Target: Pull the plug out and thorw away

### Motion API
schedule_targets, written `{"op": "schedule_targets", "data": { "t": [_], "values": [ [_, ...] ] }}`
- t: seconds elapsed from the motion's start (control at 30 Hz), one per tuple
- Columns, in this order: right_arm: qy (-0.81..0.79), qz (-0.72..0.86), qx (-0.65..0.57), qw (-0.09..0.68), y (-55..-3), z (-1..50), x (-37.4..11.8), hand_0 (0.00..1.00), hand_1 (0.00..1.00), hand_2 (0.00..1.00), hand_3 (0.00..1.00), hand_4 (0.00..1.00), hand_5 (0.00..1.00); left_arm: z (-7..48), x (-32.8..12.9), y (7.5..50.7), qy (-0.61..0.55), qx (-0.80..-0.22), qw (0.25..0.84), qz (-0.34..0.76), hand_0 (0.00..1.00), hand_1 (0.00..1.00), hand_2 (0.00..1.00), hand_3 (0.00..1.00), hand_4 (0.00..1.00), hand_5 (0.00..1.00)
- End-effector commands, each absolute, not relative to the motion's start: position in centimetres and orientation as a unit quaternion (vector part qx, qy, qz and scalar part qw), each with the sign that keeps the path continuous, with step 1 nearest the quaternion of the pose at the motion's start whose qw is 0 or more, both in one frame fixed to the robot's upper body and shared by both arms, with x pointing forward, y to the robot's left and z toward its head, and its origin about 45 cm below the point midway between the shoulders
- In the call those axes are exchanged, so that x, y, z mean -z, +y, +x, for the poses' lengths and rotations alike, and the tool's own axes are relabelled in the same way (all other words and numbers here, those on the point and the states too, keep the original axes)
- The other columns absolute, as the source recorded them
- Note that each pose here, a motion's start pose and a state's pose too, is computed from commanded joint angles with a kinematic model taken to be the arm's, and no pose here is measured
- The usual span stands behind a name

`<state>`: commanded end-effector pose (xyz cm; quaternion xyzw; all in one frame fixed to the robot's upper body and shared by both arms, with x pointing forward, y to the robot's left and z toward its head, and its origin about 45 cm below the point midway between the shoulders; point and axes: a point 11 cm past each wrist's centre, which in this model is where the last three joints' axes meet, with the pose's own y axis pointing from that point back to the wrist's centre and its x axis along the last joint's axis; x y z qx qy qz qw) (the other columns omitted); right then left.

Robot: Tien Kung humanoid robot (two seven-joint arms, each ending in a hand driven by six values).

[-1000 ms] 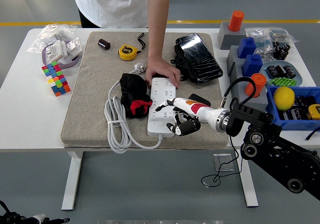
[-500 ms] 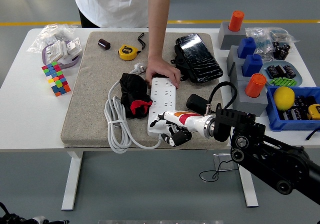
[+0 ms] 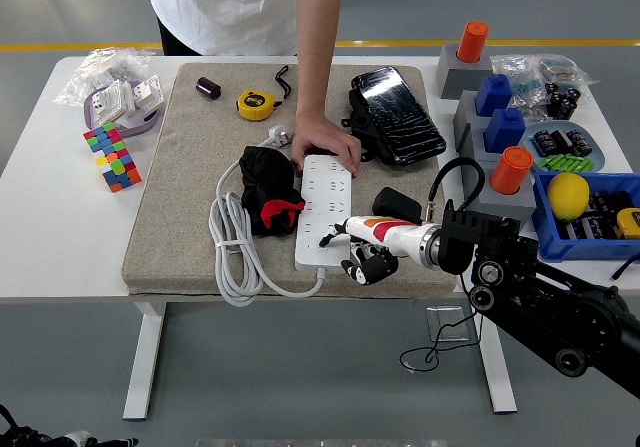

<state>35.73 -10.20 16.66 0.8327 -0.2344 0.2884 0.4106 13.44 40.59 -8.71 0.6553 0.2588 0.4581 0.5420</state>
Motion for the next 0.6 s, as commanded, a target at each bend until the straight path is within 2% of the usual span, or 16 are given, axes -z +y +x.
{"op": "schedule_targets", "data": {
  "t": [0.6],
  "values": [
    [-0.217, 0.837, -0.280, 0.416, -9.84, 35.11, -16.14, 0.002, 0.002, 0.091, 0.833, 0.424, 0.002, 13.85, 8.62, 40.49, 0.256, -0.460, 0.544, 0.654, 0.537, 0.675, 0.699, 0.664, 0.830, 0.638]
  ]
}}
